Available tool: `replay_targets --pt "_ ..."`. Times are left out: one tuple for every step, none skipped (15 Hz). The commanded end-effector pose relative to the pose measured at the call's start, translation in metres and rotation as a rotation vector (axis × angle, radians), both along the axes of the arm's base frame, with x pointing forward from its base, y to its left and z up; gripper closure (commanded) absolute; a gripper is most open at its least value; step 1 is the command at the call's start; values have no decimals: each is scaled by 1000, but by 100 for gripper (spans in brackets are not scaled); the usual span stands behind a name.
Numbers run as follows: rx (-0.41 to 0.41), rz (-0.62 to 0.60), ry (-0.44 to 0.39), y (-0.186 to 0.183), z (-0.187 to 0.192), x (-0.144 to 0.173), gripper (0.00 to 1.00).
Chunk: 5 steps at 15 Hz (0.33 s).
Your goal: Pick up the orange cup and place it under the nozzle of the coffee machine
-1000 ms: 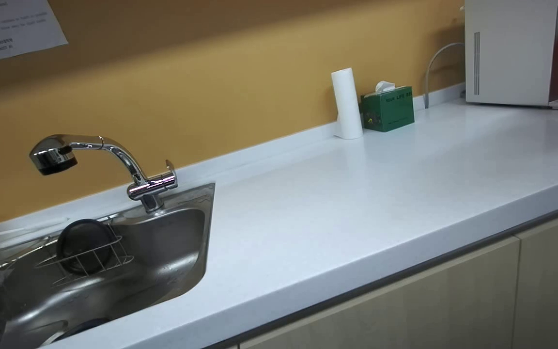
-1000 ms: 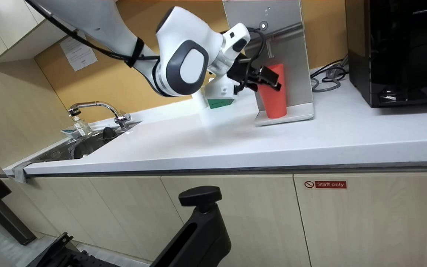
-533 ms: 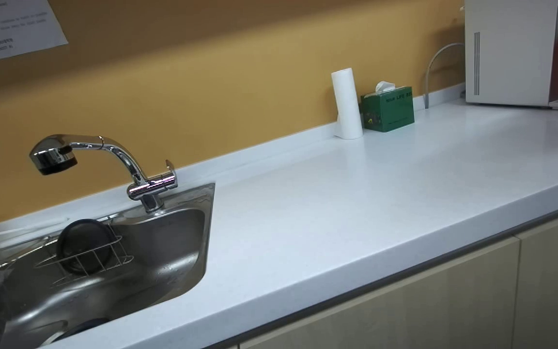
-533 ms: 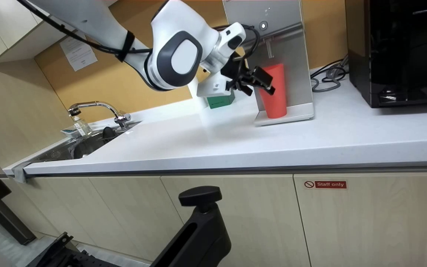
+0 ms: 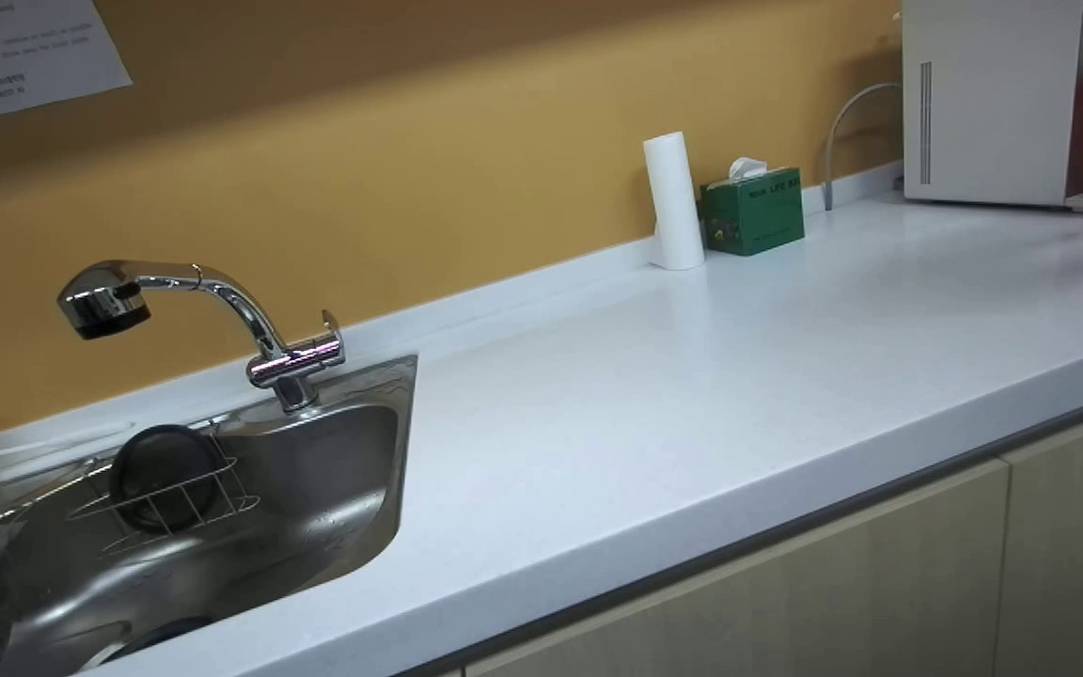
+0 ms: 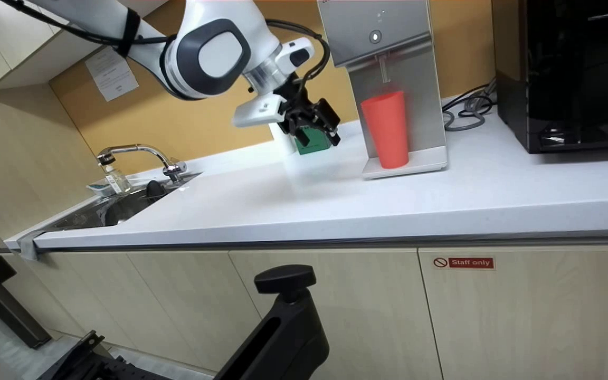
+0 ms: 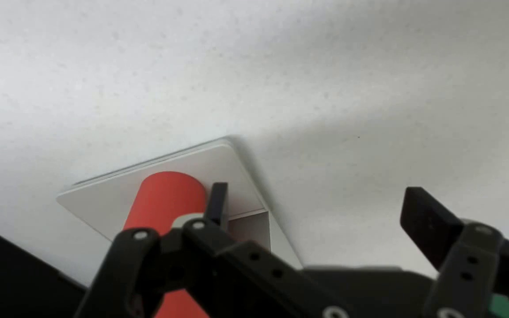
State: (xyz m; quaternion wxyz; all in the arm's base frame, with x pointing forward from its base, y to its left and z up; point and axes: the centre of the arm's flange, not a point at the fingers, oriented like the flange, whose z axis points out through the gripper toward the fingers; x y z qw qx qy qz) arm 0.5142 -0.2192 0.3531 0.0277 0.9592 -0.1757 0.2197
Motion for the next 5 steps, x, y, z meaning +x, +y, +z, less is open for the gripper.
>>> replay_targets --pt "22 8 41 -1 9 -15 0" --pt "15 10 22 2 4 -5 0" --pt "17 9 24 1 5 -6 0" --pt "17 9 24 1 4 -6 0" --pt "17 10 26 2 3 -6 0"
